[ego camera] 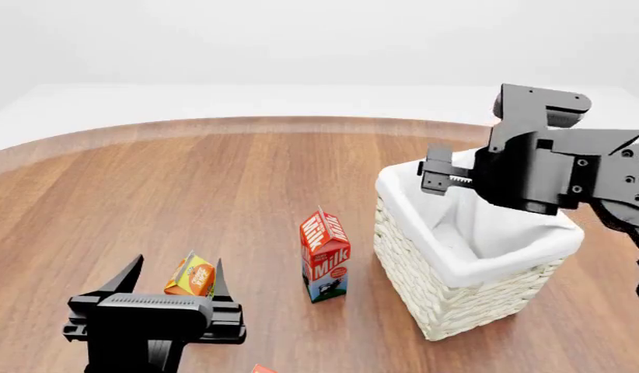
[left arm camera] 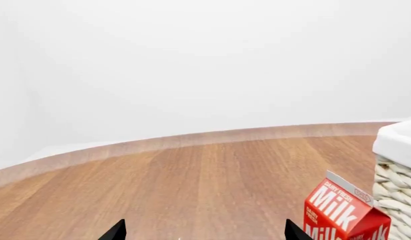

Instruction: Pick up the cream cheese box and the butter, and put them in the basket.

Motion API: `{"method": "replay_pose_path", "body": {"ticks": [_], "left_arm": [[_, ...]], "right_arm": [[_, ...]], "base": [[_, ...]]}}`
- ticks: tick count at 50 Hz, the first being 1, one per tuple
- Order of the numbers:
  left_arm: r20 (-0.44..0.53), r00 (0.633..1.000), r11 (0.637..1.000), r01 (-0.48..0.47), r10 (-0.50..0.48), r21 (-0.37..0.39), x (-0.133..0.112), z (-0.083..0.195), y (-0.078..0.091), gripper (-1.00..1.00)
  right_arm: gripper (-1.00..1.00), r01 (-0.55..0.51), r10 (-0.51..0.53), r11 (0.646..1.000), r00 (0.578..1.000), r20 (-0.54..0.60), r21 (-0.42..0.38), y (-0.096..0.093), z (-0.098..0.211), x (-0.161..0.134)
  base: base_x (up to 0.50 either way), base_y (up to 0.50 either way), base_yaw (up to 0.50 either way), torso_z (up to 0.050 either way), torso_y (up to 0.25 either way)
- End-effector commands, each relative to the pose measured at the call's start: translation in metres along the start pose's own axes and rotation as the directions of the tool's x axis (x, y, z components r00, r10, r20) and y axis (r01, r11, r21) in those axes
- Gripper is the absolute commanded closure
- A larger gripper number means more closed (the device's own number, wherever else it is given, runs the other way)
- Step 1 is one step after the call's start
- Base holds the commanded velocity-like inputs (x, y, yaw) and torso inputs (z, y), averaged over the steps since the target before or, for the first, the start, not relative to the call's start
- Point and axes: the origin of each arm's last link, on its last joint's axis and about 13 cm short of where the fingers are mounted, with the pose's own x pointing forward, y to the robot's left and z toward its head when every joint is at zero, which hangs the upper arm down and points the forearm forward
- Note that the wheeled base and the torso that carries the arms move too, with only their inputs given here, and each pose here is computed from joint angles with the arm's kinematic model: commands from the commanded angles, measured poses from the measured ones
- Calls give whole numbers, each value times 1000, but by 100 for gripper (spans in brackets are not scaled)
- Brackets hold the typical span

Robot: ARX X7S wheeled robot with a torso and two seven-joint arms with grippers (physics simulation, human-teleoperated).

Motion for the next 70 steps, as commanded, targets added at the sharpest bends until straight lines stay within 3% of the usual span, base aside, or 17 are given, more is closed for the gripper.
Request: {"method": "replay_pose_path", "body": {"ticks": [1,12,22,23,31,33,39,49,53,57,59,70], "left_arm": [[0,1000,1000,-3,3,0,0,0,1,-100],[0,1000,1000,0,0,1,0,0,0,-100],[-2,1000,1000,5,-5,2,0,0,-1,-100],[-1,1000,1000,4,-4,2,0,0,-1,-100],[-1,1000,1000,1,-1,1,0,-1,0,-100],[-1,1000,1000,2,-2,1,0,-1,-1,-100],[-2,1000,1000,2,-2,1,0,-1,-1,-100],[-2,1000,1000,3,-3,3,1,-1,-1,-100],[-3,1000,1000,3,-3,5,1,-1,-1,-100],[-3,1000,1000,3,-3,5,1,-1,-1,-100],[-3,1000,1000,4,-4,5,1,-1,-2,-100],[-4,1000,1000,5,-5,6,1,-1,-2,-100]], "right_arm": [[-100,-94,99,993,992,79,-70,-2,-7,-37],[-100,-142,161,976,981,109,-167,-10,-22,-55],[-100,-201,234,939,968,90,-280,-19,-43,-63],[-100,-209,253,922,962,100,-327,-19,-46,-64],[-100,-272,332,863,941,73,-425,-22,-56,-71],[-100,-287,368,821,927,73,-493,-22,-61,-75],[-100,-314,396,787,917,45,-531,-24,-68,-80],[-100,-344,469,687,883,29,-640,-27,-80,-90],[-100,-383,496,670,868,1,-636,-27,-82,-93],[-100,-410,524,623,851,-33,-666,-28,-88,-95],[-100,-417,524,622,850,-43,-663,-28,-88,-95],[-100,-458,564,533,819,-105,-712,-30,-101,-101]], "base": [[0,0,0,0,0],[0,0,0,0,0],[0,0,0,0,0],[0,0,0,0,0],[0,0,0,0,0],[0,0,0,0,0],[0,0,0,0,0],[0,0,0,0,0],[0,0,0,0,0],[0,0,0,0,0],[0,0,0,0,0],[0,0,0,0,0]]}}
